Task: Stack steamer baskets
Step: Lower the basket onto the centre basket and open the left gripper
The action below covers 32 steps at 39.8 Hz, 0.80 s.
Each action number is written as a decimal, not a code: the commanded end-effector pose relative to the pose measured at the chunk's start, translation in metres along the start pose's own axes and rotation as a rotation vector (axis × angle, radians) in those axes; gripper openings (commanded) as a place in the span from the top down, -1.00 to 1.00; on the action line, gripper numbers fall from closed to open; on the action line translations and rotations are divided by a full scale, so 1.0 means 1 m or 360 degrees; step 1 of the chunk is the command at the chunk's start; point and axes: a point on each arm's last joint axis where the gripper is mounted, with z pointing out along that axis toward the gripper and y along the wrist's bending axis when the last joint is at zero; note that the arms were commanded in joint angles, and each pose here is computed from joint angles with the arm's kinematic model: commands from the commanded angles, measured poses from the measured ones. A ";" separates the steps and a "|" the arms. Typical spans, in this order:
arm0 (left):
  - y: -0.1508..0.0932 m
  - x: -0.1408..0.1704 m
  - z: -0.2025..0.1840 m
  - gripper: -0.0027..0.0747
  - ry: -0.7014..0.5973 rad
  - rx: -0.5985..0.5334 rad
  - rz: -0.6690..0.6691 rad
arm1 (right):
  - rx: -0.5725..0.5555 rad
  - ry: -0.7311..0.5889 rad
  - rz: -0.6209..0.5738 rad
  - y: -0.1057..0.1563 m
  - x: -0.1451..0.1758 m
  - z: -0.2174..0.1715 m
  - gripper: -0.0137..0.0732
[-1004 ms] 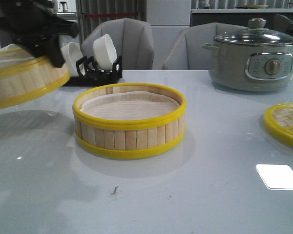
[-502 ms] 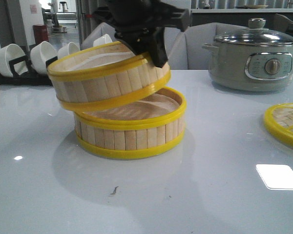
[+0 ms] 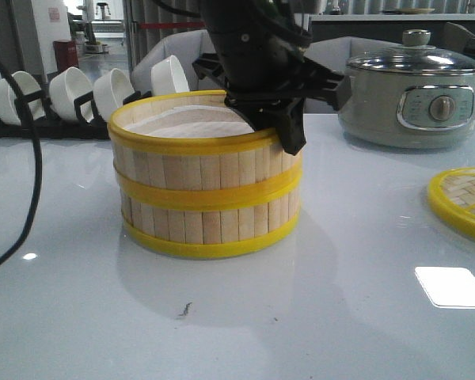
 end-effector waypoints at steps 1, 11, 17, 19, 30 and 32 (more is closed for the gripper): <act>-0.006 -0.022 -0.033 0.70 -0.0249 0.0019 0.0018 | -0.0042 -0.0186 0.0016 0.006 -0.016 -0.011 -0.34; -0.006 -0.023 -0.034 0.69 -0.0259 0.0018 0.0018 | -0.0042 -0.0186 0.0016 0.006 -0.016 -0.011 -0.34; -0.006 -0.027 -0.038 0.59 -0.0279 0.0018 0.0019 | -0.0042 -0.0186 0.0016 0.006 -0.016 -0.011 -0.34; -0.006 -0.028 -0.040 0.48 -0.0282 0.0016 0.0021 | -0.0042 -0.0186 0.0016 0.006 -0.016 -0.011 -0.34; 0.000 -0.027 -0.041 -0.14 -0.0252 -0.0097 0.0112 | -0.0042 -0.0173 0.0016 0.006 -0.016 -0.011 -0.34; 0.000 -0.027 -0.041 -0.14 -0.0248 -0.0099 0.0114 | -0.0042 -0.0171 0.0016 0.006 -0.016 -0.011 -0.34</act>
